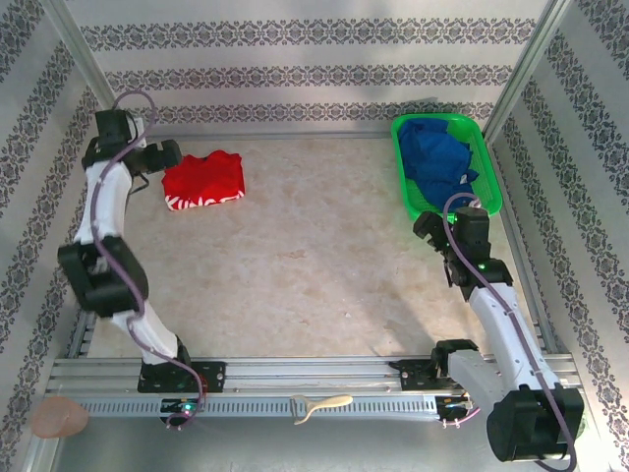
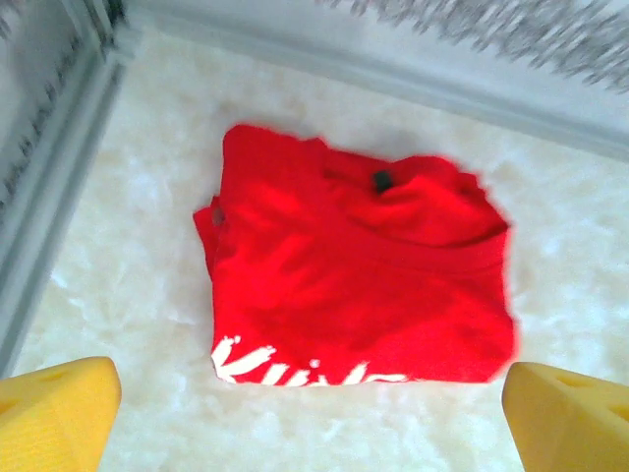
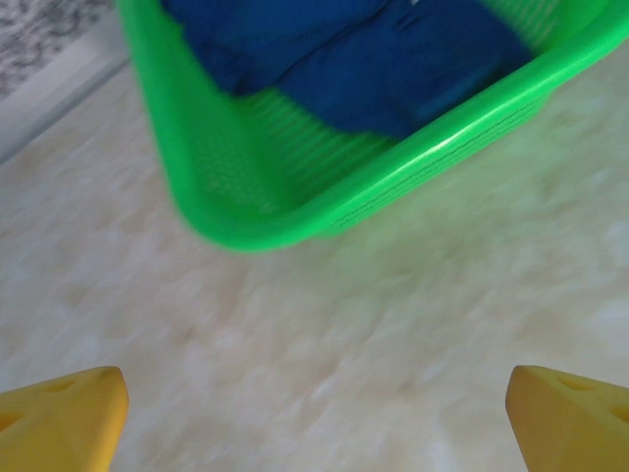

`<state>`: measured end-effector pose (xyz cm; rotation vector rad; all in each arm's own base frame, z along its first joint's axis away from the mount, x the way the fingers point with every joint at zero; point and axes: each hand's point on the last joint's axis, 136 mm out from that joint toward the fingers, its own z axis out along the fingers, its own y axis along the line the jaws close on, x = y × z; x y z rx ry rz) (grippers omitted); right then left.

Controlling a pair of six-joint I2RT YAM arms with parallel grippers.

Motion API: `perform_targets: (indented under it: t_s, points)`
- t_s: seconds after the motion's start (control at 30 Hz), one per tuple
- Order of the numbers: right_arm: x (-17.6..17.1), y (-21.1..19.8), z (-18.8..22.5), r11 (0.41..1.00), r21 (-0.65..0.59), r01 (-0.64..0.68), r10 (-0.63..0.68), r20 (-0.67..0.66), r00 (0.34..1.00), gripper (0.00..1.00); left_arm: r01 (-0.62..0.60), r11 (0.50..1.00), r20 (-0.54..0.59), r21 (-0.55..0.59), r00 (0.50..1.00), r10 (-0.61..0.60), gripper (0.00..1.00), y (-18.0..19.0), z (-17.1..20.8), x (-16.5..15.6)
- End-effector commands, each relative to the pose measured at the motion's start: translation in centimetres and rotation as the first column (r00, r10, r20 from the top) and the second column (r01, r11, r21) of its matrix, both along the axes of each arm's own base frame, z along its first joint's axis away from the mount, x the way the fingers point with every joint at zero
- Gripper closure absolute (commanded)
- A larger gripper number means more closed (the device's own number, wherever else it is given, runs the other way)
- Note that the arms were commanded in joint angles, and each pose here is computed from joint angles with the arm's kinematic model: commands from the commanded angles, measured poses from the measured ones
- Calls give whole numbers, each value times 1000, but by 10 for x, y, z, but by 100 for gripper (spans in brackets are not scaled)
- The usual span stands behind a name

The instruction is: Fold the inside-out t-shirt

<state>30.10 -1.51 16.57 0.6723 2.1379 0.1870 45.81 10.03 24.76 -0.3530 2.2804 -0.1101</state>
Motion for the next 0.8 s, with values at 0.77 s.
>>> perform_targets:
  t_s: [0.77]
  points:
    - [77, -2, -55, 894, -430, -129, 296, 349, 889, 2, 38, 957, 376, 287, 914, -149, 1, -87, -157, -69]
